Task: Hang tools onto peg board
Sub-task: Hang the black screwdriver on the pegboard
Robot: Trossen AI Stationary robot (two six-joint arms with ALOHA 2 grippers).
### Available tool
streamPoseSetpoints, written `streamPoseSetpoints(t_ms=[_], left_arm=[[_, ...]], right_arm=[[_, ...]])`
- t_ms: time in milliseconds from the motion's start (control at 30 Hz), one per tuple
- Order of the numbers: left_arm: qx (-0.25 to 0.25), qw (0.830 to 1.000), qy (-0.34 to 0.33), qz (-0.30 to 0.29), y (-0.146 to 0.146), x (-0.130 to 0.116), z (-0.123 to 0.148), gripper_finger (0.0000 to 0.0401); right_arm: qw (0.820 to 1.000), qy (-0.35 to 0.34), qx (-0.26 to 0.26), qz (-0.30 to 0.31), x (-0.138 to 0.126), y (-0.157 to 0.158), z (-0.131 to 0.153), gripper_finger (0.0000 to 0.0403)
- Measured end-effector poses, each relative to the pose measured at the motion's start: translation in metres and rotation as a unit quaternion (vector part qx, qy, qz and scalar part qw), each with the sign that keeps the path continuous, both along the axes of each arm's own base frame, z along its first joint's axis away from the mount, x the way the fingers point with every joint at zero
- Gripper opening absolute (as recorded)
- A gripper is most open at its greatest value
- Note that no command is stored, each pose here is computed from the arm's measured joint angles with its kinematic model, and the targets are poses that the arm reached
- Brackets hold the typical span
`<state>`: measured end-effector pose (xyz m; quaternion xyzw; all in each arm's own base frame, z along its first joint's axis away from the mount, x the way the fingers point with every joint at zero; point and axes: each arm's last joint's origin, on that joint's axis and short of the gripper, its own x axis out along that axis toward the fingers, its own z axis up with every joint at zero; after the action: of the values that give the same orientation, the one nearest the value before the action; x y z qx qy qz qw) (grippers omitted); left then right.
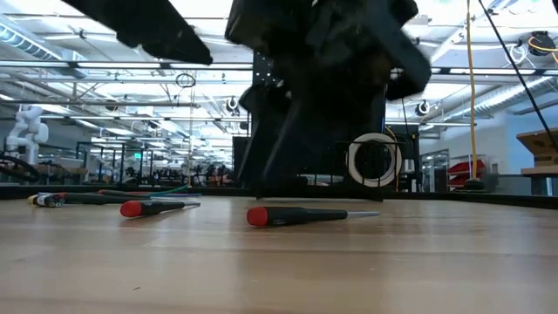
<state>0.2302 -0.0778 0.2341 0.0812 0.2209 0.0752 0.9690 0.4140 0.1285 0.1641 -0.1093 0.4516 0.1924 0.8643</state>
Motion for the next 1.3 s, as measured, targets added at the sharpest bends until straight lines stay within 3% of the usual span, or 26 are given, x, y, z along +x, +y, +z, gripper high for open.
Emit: streamPoseSetpoints(t_ms=[133, 233, 400, 700, 967, 1200, 1300], left_arm=[[0.013, 1.000, -0.010, 0.025, 0.007, -0.007, -0.011, 0.0160], [-0.020, 0.999, -0.008, 0.039, 0.013, -0.013, -0.017, 0.0160], [-0.109, 0.992, 0.051, 0.048, 0.021, -0.017, -0.030, 0.0160], [-0.126, 0.986, 0.068, 0.084, 0.029, -0.017, -0.035, 0.0160], [-0.132, 0.986, 0.072, 0.075, 0.029, -0.017, -0.035, 0.0160], [-0.134, 0.986, 0.072, 0.073, 0.028, -0.017, -0.035, 0.0160], [-0.134, 0.986, 0.072, 0.067, 0.026, -0.018, -0.035, 0.0160]], right_arm=[[0.999, 0.005, -0.031, -0.013, 0.002, -0.001, -0.012, 0.0226], [0.999, 0.009, -0.037, -0.020, 0.002, -0.002, -0.015, 0.0224], [0.999, 0.009, -0.035, -0.030, 0.003, -0.006, -0.015, 0.0199], [0.998, 0.028, -0.042, -0.032, 0.008, -0.006, -0.038, 0.0159], [0.994, 0.050, -0.056, -0.075, 0.003, -0.002, -0.041, 0.0034], [0.992, 0.037, -0.047, -0.113, 0.011, 0.010, -0.021, 0.0033], [0.993, 0.006, -0.033, -0.116, 0.019, 0.015, 0.010, 0.0033]])
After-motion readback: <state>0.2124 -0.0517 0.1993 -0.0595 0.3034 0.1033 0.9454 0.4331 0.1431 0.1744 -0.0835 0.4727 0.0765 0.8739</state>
